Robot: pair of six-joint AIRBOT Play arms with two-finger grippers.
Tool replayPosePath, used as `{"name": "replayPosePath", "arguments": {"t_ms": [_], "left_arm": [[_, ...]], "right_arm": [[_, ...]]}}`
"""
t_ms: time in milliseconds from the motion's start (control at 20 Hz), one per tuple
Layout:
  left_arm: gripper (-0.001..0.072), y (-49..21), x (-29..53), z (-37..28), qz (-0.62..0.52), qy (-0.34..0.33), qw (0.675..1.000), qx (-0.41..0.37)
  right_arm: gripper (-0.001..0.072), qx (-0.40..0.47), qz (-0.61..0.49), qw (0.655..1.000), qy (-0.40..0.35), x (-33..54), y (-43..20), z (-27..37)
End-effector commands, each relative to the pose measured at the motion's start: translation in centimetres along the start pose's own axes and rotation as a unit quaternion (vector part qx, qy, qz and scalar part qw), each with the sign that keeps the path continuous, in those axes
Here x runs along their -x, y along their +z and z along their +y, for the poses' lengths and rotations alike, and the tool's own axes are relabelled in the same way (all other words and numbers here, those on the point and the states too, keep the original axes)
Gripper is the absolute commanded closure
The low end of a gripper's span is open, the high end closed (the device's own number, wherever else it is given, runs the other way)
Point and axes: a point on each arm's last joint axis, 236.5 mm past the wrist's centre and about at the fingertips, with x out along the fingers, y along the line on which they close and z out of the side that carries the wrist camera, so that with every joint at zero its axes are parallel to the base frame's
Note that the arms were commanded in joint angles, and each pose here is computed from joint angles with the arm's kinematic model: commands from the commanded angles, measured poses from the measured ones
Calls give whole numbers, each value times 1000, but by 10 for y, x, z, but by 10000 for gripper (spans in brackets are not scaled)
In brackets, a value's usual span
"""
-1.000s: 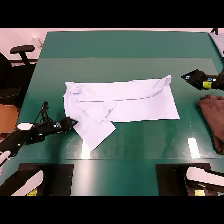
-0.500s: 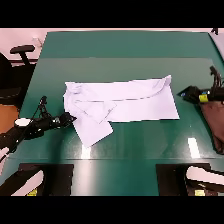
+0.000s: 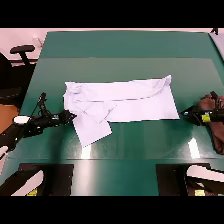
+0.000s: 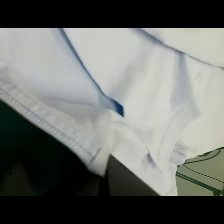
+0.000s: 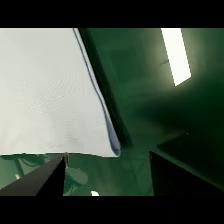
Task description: Fold the shirts.
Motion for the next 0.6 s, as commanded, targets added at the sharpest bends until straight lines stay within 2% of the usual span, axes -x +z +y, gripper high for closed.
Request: {"name": "replayPosePath", "arguments": {"t_ms": [0,200,300,350,450,500,550], "left_arm": [[687,-2,0,-3,5,-4,1000,-1],[687,-3,0,-3,8,-6,1000,-1],[686,-6,0,-5,12,-9,1000,-1],[687,-7,0,-6,16,-11,1000,-1],[687,-10,1,-8,21,-15,1000,-1],[687,-10,1,-9,23,-16,1000,-2],[687,-9,1,-9,22,-17,1000,-2]], "right_arm": [[120,20,18,1000,-8,-18,-8,-1],[121,32,52,998,12,-52,-15,21],[169,37,42,998,15,-63,-9,30],[260,41,32,999,13,-65,-4,33],[570,55,9,998,2,-62,5,37],[691,62,-8,998,-3,-56,11,39],[693,71,-24,997,-6,-49,16,43]]}}
